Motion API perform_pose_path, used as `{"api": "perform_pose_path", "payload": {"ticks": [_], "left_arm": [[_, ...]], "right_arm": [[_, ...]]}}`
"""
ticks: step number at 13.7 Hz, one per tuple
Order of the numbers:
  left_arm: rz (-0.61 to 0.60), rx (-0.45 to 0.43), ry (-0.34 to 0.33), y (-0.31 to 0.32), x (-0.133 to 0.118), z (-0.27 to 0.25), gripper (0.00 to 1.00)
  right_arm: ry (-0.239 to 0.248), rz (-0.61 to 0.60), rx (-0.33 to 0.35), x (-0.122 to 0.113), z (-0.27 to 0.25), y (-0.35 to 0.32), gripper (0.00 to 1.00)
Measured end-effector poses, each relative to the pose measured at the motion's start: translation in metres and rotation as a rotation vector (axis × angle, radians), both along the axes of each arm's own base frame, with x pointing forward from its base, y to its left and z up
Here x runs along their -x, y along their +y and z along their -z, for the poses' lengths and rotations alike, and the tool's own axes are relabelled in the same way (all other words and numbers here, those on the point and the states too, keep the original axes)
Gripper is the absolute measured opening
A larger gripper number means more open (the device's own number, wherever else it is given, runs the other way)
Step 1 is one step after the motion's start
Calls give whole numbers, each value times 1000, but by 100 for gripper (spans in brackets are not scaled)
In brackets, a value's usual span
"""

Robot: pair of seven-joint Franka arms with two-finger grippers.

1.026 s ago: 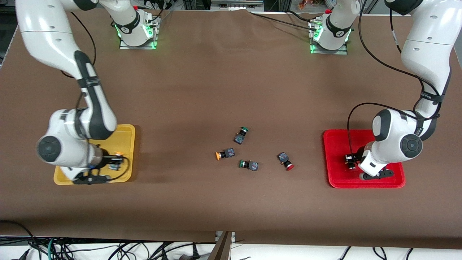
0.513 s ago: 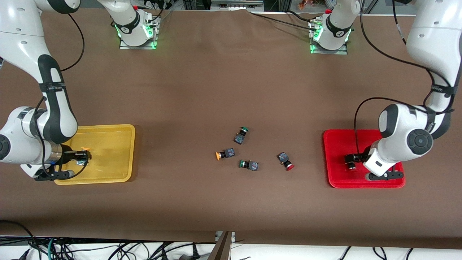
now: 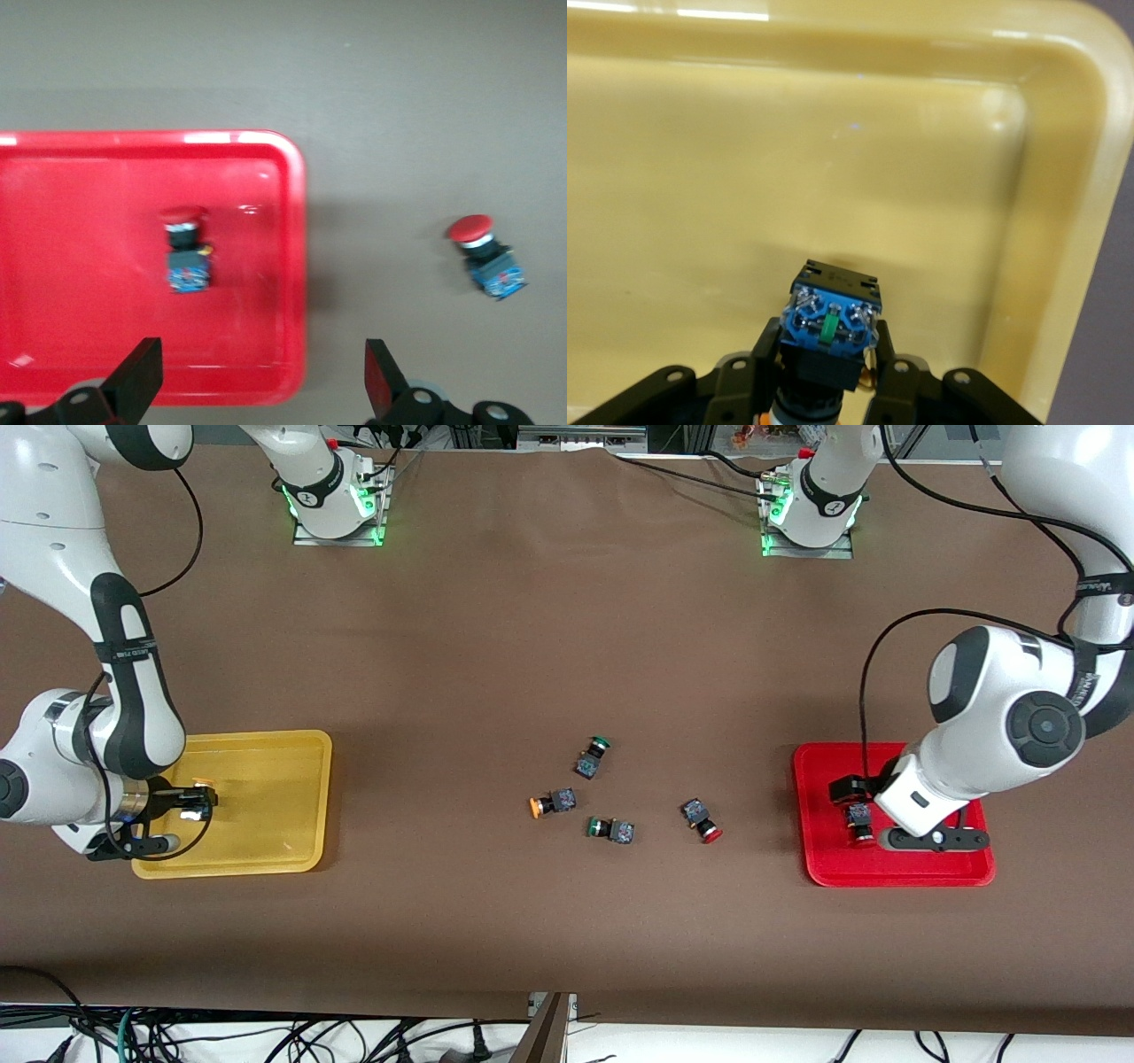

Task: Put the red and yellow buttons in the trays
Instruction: 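Release the red button in the red tray and reach back to the buttons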

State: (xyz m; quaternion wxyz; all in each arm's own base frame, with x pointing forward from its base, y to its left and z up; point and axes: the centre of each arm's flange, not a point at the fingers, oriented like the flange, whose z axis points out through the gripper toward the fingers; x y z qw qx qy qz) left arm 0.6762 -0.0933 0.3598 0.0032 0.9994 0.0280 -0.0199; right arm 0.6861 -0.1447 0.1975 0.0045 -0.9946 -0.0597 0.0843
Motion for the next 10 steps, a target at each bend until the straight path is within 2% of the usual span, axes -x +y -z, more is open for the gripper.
{"api": "perform_pose_path", "payload": {"ticks": [5, 7, 10], "left_arm": [[-196, 3, 27, -130, 19, 24, 100], [-290, 23, 26, -165, 18, 42, 100], [-389, 77, -6, -178, 5, 87, 100]], "right_arm": [[5, 0, -1, 1, 6, -1, 43], [5, 0, -2, 1, 6, -1, 58], [-21, -11, -4, -6, -7, 7, 89]]}}
